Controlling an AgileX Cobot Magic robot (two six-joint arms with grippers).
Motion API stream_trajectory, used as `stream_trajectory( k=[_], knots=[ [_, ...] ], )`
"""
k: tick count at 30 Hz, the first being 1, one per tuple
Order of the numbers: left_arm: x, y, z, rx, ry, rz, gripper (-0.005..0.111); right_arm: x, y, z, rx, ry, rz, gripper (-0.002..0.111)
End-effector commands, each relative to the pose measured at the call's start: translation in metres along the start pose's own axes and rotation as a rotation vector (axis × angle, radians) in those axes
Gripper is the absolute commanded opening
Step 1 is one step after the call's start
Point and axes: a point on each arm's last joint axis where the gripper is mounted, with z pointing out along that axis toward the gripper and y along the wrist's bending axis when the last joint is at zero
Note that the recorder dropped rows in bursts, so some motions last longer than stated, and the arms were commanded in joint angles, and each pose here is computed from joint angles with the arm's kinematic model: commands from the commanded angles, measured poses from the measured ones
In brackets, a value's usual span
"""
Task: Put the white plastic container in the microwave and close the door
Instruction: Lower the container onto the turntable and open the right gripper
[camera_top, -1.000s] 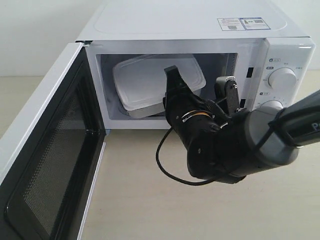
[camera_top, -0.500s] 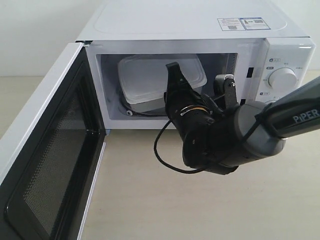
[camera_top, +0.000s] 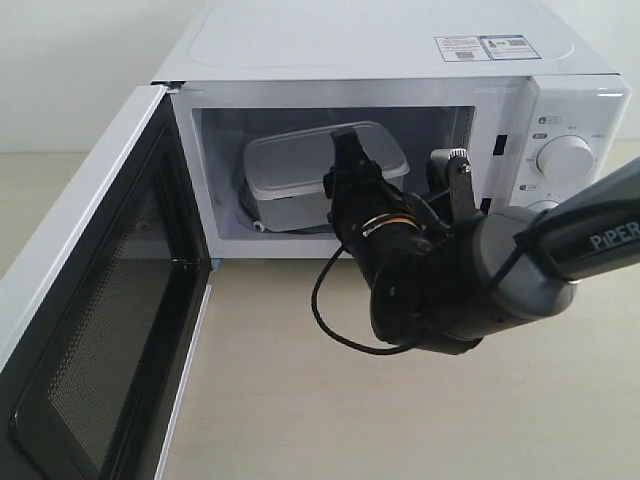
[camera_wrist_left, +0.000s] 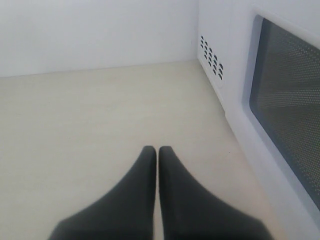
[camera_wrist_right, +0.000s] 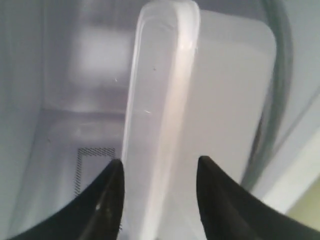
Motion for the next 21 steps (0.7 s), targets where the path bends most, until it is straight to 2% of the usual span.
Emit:
stream_trajectory(
  k=[1, 4, 7, 10, 12, 14, 17, 18, 21],
  knots=[
    [0.001, 0.0, 0.0, -0.002, -0.005, -0.021, 0.004, -0.006, -0.015, -0.014, 0.005, 0.028, -0.064, 0.045],
    [0.001, 0.0, 0.0, -0.002, -0.005, -0.021, 0.004, -0.011, -0.024, -0.027, -0.007, 0.052, -0.131, 0.045],
    [0.001, 0.0, 0.0, -0.002, -0.005, -0.021, 0.004, -0.014, -0.023, -0.042, -0.107, 0.093, -0.28, 0.045],
    [0.001, 0.0, 0.0, -0.002, -0.005, -0.021, 0.004, -0.009, -0.021, -0.052, -0.182, 0.174, -0.472, 0.044],
    [0.001, 0.0, 0.0, -0.002, -0.005, -0.021, 0.004, -0.005, -0.021, -0.057, -0.223, 0.222, -0.662, 0.042],
    [0.001, 0.0, 0.0, -0.002, -0.005, -0.021, 0.004, -0.003, -0.021, -0.057, -0.27, 0.218, -0.902, 0.032],
    [0.001, 0.0, 0.0, -0.002, -0.005, -0.021, 0.004, -0.003, -0.021, -0.057, -0.312, 0.18, -1.258, 0.005],
    [0.001, 0.0, 0.0, -0.002, -0.005, -0.021, 0.004, -0.003, -0.022, -0.057, -0.319, 0.171, -1.328, -0.001],
    [0.001, 0.0, 0.0, -0.002, -0.005, -0.021, 0.004, -0.002, -0.017, -0.054, -0.342, 0.136, -1.444, 0.0]
  ],
)
